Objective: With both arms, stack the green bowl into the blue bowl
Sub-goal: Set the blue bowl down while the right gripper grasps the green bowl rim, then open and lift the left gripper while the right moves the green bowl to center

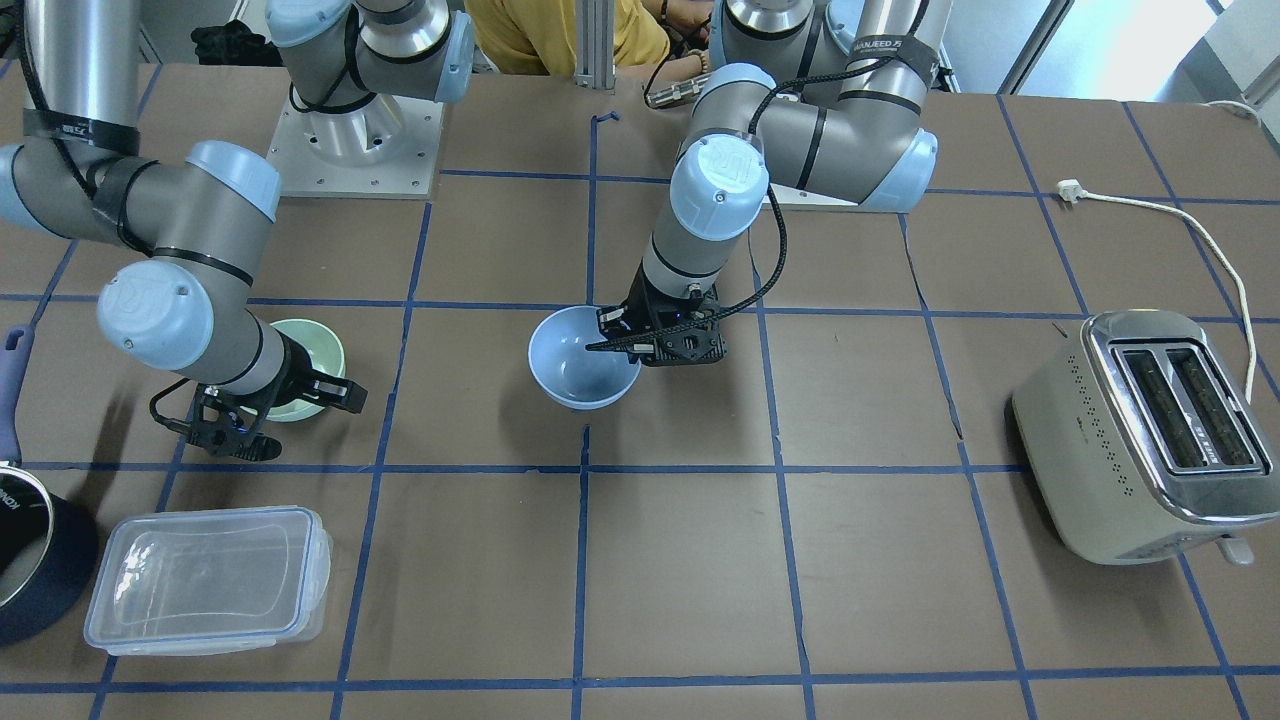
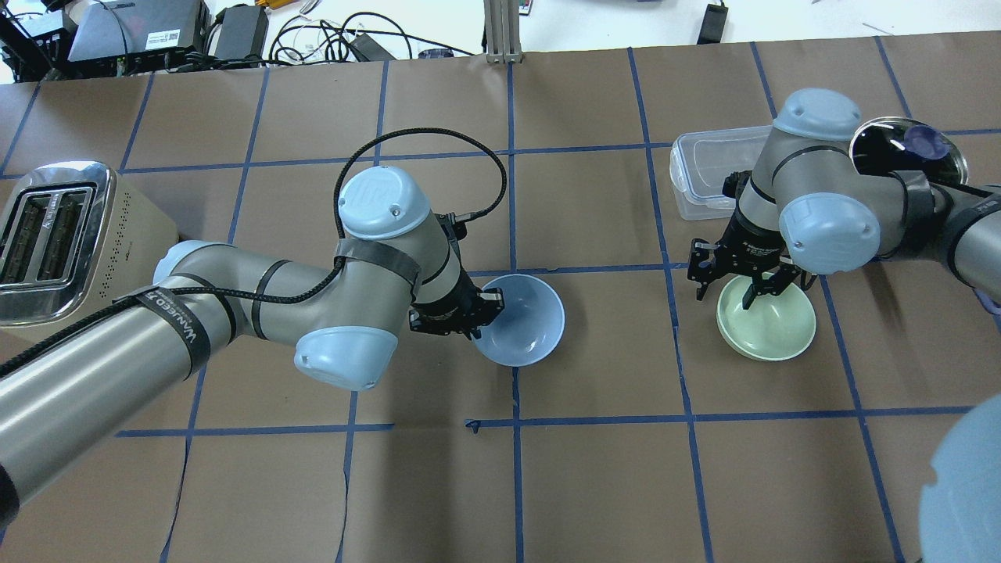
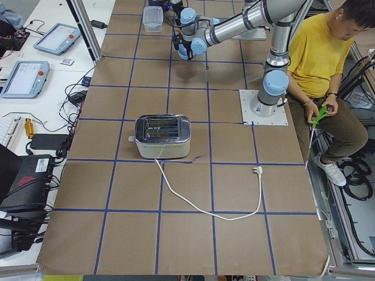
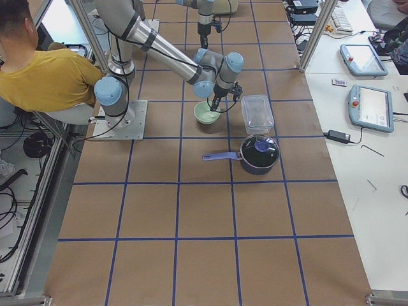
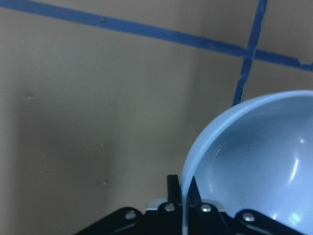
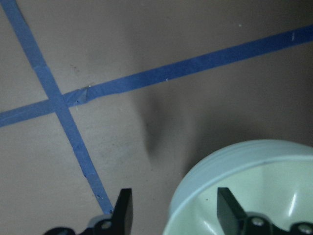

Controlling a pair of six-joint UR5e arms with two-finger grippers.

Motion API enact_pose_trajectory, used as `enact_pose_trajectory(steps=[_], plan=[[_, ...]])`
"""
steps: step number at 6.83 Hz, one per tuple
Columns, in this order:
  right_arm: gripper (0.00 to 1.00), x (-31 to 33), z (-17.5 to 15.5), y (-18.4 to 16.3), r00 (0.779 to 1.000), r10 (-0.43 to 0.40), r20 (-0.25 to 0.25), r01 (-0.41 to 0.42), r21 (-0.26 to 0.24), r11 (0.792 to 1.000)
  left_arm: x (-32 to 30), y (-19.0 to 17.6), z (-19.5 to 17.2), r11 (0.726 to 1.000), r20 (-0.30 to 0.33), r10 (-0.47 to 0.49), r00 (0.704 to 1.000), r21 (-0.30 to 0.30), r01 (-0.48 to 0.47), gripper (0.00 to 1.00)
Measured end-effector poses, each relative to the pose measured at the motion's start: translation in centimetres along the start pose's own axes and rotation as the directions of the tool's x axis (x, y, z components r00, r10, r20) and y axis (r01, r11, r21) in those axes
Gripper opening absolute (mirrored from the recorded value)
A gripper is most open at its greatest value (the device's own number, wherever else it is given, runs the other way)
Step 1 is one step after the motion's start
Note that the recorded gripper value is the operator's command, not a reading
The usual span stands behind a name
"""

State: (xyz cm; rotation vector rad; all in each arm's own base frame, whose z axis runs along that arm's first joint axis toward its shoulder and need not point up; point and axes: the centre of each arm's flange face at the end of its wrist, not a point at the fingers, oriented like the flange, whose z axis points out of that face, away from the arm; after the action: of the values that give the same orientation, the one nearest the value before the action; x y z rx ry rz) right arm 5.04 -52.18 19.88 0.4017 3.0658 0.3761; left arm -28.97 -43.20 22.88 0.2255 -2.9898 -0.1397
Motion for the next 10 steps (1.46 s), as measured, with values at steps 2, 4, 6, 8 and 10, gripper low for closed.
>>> enact_pose_trajectory(steps=[2, 4, 6, 8, 10], plan=[[0.00, 0.0, -0.3, 0.1, 1.000, 0.002, 0.007, -0.002, 0.003, 1.000, 0.0, 0.0, 0.4, 1.000, 0.015, 0.001, 1.000, 0.000, -0.001, 1.00], [0.00, -0.2, -1.1, 0.4, 1.000, 0.006, 0.025, -0.006, 0.017, 1.000, -0.1, -0.9, -1.7, 0.999, 0.002, -0.004, 1.000, 0.040, 0.004, 1.00], [0.00, -1.6, -4.1, 1.1, 0.999, 0.017, 0.042, -0.018, 0.041, 0.999, 0.1, -3.6, -9.6, 0.996, 0.007, -0.017, 1.000, 0.082, 0.016, 1.00], [0.00, -7.4, -7.2, 3.0, 0.996, 0.074, 0.045, -0.076, 0.048, 0.996, -2.9, -6.8, -19.8, 0.996, 0.080, 0.047, 0.996, 0.067, -0.052, 1.00], [0.00, -15.3, -8.2, 6.9, 0.985, 0.170, 0.042, -0.172, 0.069, 0.983, -7.8, -6.9, -25.8, 0.985, 0.179, 0.150, 0.972, 0.056, -0.163, 1.00]])
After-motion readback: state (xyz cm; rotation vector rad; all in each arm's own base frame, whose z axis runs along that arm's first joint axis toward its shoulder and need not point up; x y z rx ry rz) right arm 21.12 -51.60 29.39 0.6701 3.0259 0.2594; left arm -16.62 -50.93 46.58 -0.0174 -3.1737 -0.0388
